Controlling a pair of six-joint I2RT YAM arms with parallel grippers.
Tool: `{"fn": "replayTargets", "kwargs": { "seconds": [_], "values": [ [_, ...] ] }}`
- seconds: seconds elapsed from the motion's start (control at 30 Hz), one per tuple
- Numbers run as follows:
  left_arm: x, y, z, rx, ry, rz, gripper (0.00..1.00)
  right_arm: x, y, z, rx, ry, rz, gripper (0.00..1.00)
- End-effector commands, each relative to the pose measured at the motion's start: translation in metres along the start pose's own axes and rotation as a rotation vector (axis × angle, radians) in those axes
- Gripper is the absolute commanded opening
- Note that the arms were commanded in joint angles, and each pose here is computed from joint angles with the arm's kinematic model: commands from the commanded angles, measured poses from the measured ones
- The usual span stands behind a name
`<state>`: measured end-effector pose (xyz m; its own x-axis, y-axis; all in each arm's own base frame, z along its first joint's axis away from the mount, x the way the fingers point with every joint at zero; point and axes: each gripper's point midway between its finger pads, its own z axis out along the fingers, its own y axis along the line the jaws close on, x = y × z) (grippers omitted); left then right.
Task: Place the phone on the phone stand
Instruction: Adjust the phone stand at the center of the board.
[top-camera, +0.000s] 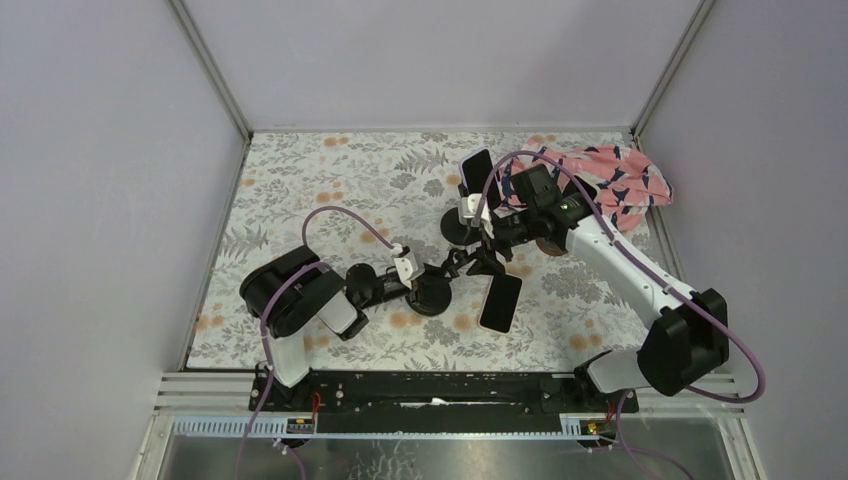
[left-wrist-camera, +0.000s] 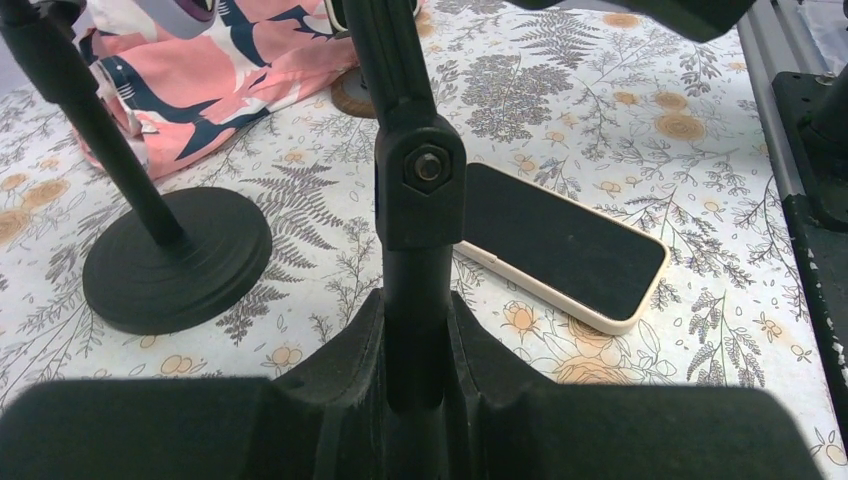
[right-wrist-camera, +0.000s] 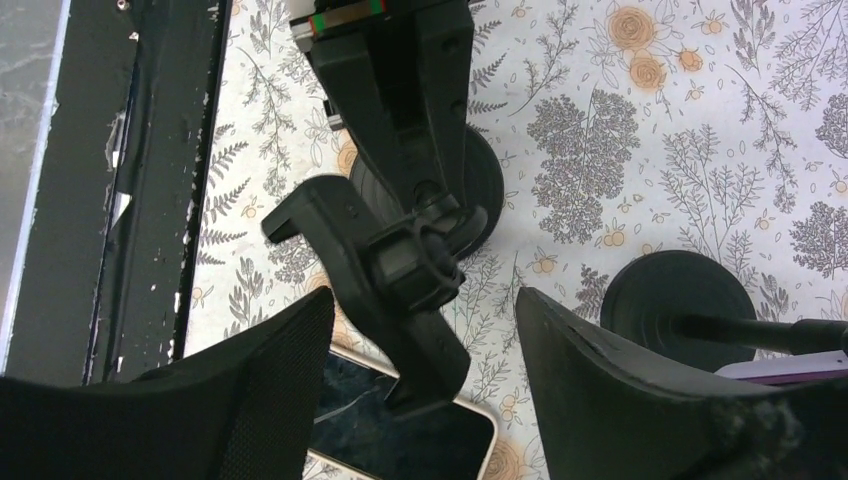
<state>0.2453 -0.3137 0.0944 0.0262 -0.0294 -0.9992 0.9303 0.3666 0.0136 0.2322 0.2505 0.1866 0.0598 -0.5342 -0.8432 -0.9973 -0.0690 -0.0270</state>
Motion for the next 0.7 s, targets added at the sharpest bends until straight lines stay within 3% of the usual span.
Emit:
{"fn": "replayTargets", "kwargs": {
  "seconds": [0.0,0.2,0.37,0.47,0.67],
  "values": [
    [0.031,-0.024,-0.012,0.107,0.072,-0.008,0.0,-0.019,-0.01,0.001,0.015,-0.033,-0.024,0.7],
    [0.033,-0.021,-0.013,0.096,0.077,0.025,0.0,-0.031,0.005,-0.005,-0.069,-0.025,0.038,0.38],
    [0.033,-0.015,-0.011,0.086,0.074,0.048,0.0,-0.028,0.019,-0.007,-0.134,0.072,0.208,0.18],
    [0.034,-0.012,-0.009,0.086,0.072,0.051,0.0,-0.021,0.025,-0.002,-0.168,0.147,0.337,0.11],
    [0.032,-0.003,-0.007,0.051,0.066,0.051,0.0,-0.011,0.016,0.01,-0.117,0.219,0.586,0.09]
  ]
}}
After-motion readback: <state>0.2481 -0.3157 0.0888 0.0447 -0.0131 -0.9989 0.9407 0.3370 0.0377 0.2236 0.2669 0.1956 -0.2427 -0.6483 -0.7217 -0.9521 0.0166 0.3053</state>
